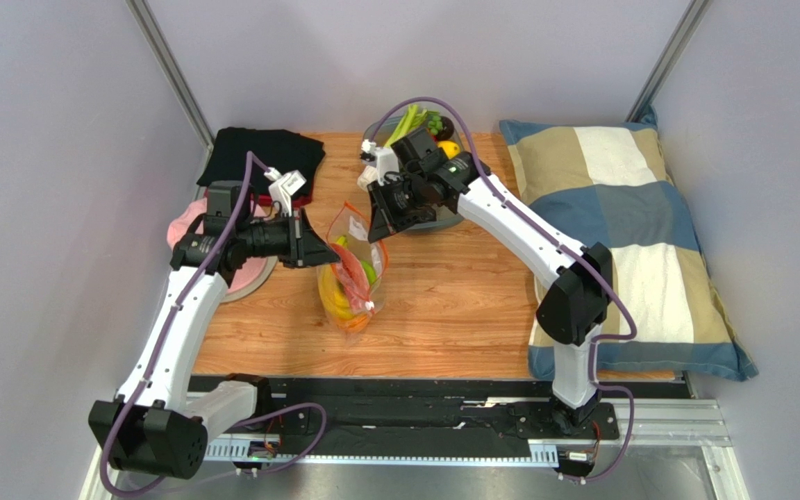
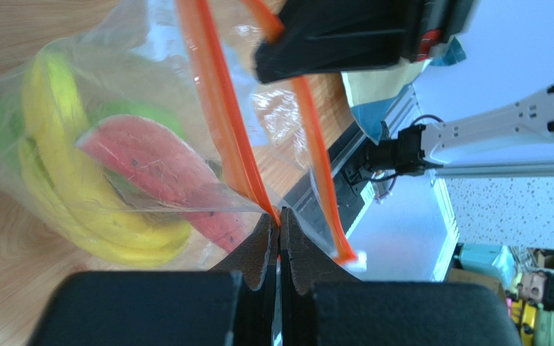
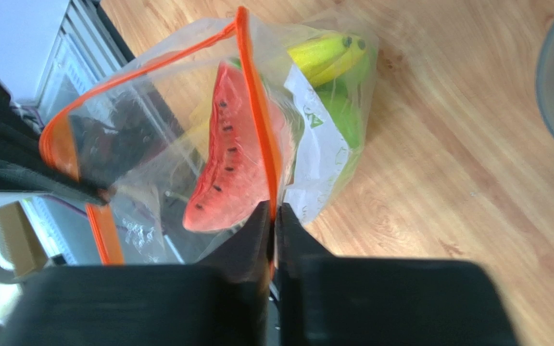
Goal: Place the food in the zip-top bag and seal the zipper
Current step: Zip the zipper food storage bag at the center of the board.
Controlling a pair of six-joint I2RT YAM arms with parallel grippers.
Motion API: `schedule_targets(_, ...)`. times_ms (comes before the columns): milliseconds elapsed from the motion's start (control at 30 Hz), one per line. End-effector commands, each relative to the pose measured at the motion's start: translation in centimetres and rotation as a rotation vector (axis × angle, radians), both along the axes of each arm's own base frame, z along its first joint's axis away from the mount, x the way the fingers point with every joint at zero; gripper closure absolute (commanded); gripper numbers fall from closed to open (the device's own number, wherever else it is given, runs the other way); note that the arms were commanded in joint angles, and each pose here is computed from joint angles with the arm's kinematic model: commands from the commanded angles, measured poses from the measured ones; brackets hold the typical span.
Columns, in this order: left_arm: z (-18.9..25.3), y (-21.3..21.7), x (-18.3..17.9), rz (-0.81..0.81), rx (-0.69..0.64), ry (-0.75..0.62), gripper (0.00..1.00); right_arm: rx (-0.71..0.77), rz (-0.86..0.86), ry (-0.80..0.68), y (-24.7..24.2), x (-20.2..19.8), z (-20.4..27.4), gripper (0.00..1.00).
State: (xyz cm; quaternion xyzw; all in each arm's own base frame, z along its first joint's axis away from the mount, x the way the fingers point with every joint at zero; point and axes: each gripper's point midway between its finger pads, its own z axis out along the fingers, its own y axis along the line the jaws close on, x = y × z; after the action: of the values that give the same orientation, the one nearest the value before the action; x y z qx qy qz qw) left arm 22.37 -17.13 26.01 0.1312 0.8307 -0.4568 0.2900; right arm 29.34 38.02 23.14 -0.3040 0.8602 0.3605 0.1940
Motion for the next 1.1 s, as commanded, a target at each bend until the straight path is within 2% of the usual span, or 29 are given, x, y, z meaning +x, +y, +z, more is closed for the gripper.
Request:
schedule_targets(0, 2.7, -0.8, -1.3, -0.074, -0.016, -0.185, 0.81, 0.1, 0.17, -0.137, 1.8, 0.1, 3.8, 1.0)
schedule_targets(33, 3.2, -0.4, -1.4, -0.081, 0.017, -0.262, 0.59, 0.126, 0.207, -0.184, 2.2, 0.3, 4.8, 1.0)
schedule_targets(67, 3.1, -0.1, -2.0, -0.096, 0.04, -0.266, 0.41, 0.135, 0.241, -0.205, 2.3, 0.4, 4.9, 1.0)
schedule_targets(100, 4.6, 0.2, -2.2, -0.109, 0.059, -0.338, 0.28, 0.151, 0.273, -0.208, 2.8, 0.2, 4.9, 1.0)
schedule_targets(133, 5.1, 0.5, -2.3, -0.156, 0.108, -0.448, 0.18, 0.16, 0.288, -0.212, 2.9, 0.2, 5.0, 1.0)
schedule_targets(233, 6.5, 1.3, -4.2, -0.261, 0.194, -0.623, 0.01, 0.206, 0.353, -0.207, 3.8, -0.2, 5.3, 1.0)
schedule_targets(300, 6.4, 1.8, -5.1, -0.372, 0.278, -0.767, 0.01, 0.231, 0.376, -0.206, 4.2, -0.4, 5.7, 1.0)
schedule_targets(467, 6.0, 1.9, -5.4, -0.571, 0.365, -0.986, 0.03, 0.245, 0.395, -0.195, 5.3, -0.3, 5.2, 1.0)
schedule_targets(567, 4.9, 1.3, -6.1, -0.71, 0.384, -1.04, 0.05, 0.248, 0.404, -0.185, 5.7, -0.1, 4.6, 1.0)
schedule_targets(700, 2.1, 1.7, -5.4, -0.876, 0.491, -1.155, 0.07, 0.252, 0.406, -0.188, 5.9, 0.0, 4.6, 1.0)
schedule_targets(833, 0.1, 1.8, -3.8, -0.948, 0.562, -1.218, 0.07, 0.263, 0.409, -0.186, 6.0, 0.0, 4.8, 1.0)
schedule_targets(967, -2.5, 1.2, -3.2, -1.047, 0.567, -1.19, 0.11, 0.274, 0.409, -0.189, 6.3, 0.1, 5.0, 1.0)
schedule_targets(1033, -3.4, 0.8, -2.7, -1.075, 0.588, -1.195, 0.19, 0.278, 0.409, -0.188, 6.5, 0.2, 5.0, 1.0)
schedule_targets(1067, -4.1, 0.6, -2.5, -1.087, 0.587, -1.182, 0.29, 0.28, 0.408, -0.189, 6.5, 0.3, 5.1, 1.0)
